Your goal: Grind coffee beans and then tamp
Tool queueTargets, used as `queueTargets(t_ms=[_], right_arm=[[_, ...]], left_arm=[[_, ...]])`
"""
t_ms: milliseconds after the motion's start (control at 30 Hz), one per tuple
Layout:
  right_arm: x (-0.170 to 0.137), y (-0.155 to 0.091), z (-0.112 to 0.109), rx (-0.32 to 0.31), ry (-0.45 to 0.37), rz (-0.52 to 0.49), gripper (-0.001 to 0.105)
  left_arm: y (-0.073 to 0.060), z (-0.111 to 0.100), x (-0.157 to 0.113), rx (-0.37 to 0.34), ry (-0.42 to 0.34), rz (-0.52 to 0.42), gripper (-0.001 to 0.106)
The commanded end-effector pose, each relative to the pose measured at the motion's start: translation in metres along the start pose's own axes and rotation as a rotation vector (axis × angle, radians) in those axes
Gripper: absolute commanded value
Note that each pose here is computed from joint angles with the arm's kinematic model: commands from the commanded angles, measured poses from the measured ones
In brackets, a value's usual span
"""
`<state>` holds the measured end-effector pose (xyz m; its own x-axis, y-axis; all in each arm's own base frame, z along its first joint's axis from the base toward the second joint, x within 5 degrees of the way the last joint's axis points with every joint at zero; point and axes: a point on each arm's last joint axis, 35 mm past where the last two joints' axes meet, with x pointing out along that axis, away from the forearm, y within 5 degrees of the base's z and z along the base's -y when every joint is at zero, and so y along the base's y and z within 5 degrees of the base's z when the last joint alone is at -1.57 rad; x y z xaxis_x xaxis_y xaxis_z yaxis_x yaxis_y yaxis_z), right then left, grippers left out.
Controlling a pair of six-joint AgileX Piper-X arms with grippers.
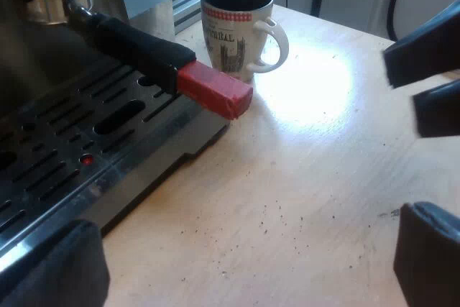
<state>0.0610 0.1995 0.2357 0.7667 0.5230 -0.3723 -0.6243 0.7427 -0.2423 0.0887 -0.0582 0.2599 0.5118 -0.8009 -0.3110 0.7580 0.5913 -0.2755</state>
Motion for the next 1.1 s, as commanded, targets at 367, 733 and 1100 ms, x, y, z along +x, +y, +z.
queueTargets(t_ms=[367, 733, 1100], right_arm=[[0.051, 0.035, -0.020, 0.091, -0.058, -0.272, 0.025], [0.079, 0.020, -0.022, 0.186, -0.087, -0.355, 0.001], [0.092, 0.000, -0.022, 0.213, -0.066, -0.358, 0.004]], left_arm=[[-0.001, 0.002, 0.000, 0.011, -0.013, -0.017, 0.082], [-0.001, 0.002, 0.000, 0.011, -0.013, -0.017, 0.082], [-0.001, 0.002, 0.000, 0.011, -0.013, -0.017, 0.082]])
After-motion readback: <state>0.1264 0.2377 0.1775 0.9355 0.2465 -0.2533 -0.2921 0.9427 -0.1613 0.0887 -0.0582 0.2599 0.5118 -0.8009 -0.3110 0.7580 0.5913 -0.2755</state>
